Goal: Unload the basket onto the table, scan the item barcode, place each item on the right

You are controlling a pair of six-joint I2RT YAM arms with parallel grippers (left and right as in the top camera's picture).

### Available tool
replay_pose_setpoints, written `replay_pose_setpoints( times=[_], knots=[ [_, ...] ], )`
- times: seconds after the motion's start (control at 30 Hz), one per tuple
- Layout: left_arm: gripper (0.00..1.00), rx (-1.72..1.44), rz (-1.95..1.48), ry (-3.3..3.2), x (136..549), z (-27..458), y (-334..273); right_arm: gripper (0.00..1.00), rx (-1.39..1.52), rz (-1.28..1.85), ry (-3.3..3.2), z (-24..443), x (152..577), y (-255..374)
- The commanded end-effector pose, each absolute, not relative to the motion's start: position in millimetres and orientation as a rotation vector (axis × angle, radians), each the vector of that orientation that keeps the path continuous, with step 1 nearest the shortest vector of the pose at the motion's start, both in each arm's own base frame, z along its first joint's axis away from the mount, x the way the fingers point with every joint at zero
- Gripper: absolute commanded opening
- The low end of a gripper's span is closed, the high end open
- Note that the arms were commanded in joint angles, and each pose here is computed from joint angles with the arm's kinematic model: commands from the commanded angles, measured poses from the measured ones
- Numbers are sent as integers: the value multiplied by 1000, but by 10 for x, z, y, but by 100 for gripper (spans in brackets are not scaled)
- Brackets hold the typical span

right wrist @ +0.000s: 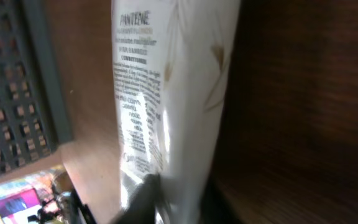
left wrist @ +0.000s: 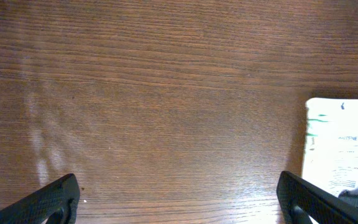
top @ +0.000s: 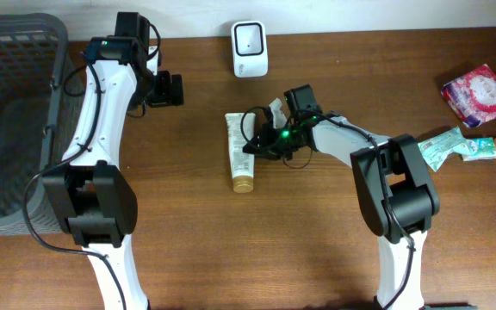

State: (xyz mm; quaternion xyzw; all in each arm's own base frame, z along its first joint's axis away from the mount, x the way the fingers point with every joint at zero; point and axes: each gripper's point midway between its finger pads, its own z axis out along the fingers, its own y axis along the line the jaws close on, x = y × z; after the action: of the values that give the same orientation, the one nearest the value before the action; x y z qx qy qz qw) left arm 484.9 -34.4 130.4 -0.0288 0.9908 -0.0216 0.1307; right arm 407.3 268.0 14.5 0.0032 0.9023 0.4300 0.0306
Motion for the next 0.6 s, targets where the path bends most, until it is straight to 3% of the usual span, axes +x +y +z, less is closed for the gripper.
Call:
replay_pose_setpoints(
  times=[0.0, 0.13, 0.3, 0.57],
  knots=[
    [99, -100, -78, 2868, 4867, 1339, -359, 4, -12, 1183, 2830, -171, 4031, 2661],
    [99, -100, -78, 2868, 4867, 1339, -359, 4, -271, 1336, 2629, 349, 4203, 2820],
    [99, -100, -78, 2868, 4867, 1339, -359, 4, -389, 1349, 2424, 1129, 4489, 2853],
    [99, -99, -78, 2868, 4867, 1339, -363, 4, -460, 1295, 2296, 1573, 4573, 2712]
  ],
)
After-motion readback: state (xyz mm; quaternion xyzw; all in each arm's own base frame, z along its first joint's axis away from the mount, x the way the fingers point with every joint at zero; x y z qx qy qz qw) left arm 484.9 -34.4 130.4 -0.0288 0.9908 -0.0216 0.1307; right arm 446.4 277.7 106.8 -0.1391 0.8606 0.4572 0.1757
